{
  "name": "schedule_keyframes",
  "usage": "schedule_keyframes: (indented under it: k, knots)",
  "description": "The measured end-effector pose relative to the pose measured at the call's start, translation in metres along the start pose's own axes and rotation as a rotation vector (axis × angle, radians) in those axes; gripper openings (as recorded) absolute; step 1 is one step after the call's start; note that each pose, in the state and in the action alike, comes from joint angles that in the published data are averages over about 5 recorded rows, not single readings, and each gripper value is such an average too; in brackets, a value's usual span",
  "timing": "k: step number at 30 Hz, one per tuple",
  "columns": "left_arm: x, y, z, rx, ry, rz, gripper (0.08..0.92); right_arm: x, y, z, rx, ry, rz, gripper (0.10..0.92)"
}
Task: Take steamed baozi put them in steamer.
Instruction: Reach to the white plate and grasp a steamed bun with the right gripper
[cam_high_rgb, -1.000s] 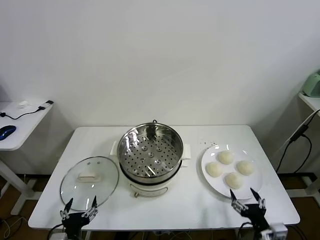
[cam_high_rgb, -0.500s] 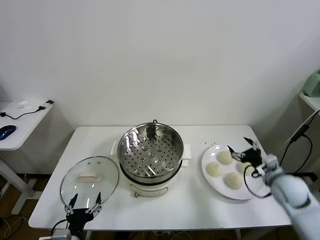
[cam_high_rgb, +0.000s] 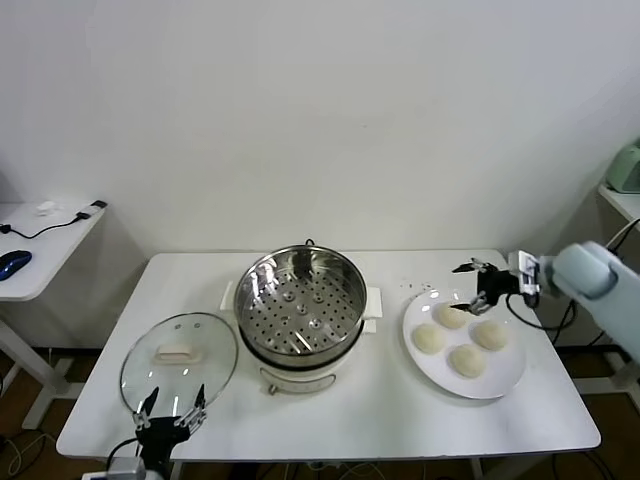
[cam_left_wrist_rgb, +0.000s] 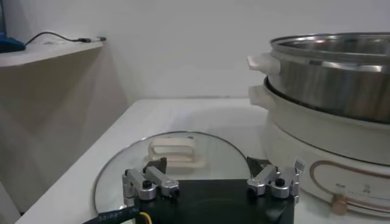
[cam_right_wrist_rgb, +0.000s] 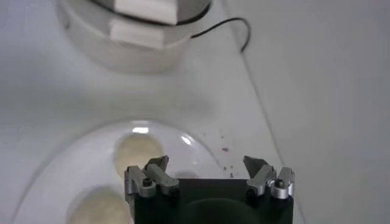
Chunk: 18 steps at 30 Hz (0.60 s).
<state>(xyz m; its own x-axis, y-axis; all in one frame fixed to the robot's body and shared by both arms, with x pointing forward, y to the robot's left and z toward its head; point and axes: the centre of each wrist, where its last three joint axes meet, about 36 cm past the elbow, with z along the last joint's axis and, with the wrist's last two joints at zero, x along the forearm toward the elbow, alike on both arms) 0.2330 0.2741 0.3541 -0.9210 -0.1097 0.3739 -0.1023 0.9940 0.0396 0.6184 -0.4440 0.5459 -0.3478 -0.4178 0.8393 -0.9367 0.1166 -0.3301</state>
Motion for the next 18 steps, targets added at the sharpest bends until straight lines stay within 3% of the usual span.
schedule_keyframes:
  k: [9,18]
  knots:
    - [-0.001,0.0,0.0,0.0,-0.003,0.0,0.823,-0.025,-0.047,-0.037,0.066,0.182,-0.194,0.823]
    - [0.002,0.002,0.003,-0.007,0.009,-0.004,0.823,-0.062,-0.061,-0.046,0.057,0.324,-0.259,0.823]
